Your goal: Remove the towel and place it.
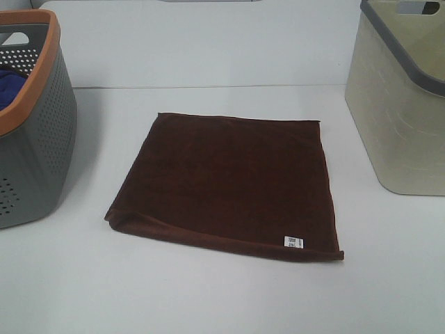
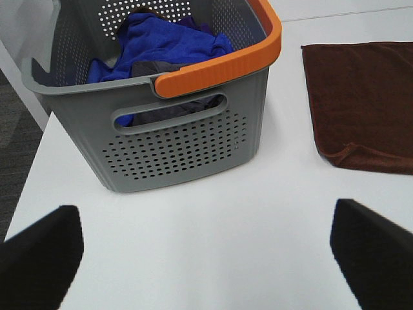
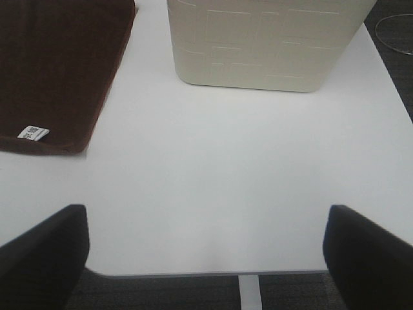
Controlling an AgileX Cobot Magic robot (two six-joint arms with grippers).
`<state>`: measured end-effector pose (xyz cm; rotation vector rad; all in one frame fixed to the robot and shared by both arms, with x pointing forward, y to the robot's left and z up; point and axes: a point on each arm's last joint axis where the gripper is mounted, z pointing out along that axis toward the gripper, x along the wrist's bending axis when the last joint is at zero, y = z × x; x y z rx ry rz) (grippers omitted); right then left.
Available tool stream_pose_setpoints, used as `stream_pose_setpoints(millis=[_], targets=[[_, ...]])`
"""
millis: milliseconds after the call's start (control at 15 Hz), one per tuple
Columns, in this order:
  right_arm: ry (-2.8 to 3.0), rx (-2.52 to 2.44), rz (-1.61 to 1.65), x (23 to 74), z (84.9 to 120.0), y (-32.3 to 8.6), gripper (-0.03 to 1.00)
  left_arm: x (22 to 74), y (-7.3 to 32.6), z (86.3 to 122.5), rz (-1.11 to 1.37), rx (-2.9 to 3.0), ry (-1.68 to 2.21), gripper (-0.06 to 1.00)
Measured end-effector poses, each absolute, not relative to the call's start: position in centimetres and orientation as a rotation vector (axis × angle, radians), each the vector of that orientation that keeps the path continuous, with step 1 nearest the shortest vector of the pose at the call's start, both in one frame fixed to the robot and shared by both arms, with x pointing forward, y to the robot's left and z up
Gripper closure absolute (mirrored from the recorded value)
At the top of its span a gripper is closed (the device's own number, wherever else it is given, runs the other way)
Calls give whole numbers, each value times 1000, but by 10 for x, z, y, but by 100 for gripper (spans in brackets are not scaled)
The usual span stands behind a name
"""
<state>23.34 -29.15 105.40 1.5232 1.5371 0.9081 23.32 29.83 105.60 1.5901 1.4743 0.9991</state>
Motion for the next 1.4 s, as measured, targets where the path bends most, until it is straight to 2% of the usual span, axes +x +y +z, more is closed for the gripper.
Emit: stream_pose_setpoints(millis=[1400], targets=[[1603, 1465, 940, 233, 1054, -293, 1, 233, 299, 1056, 978, 1614, 1441, -4]])
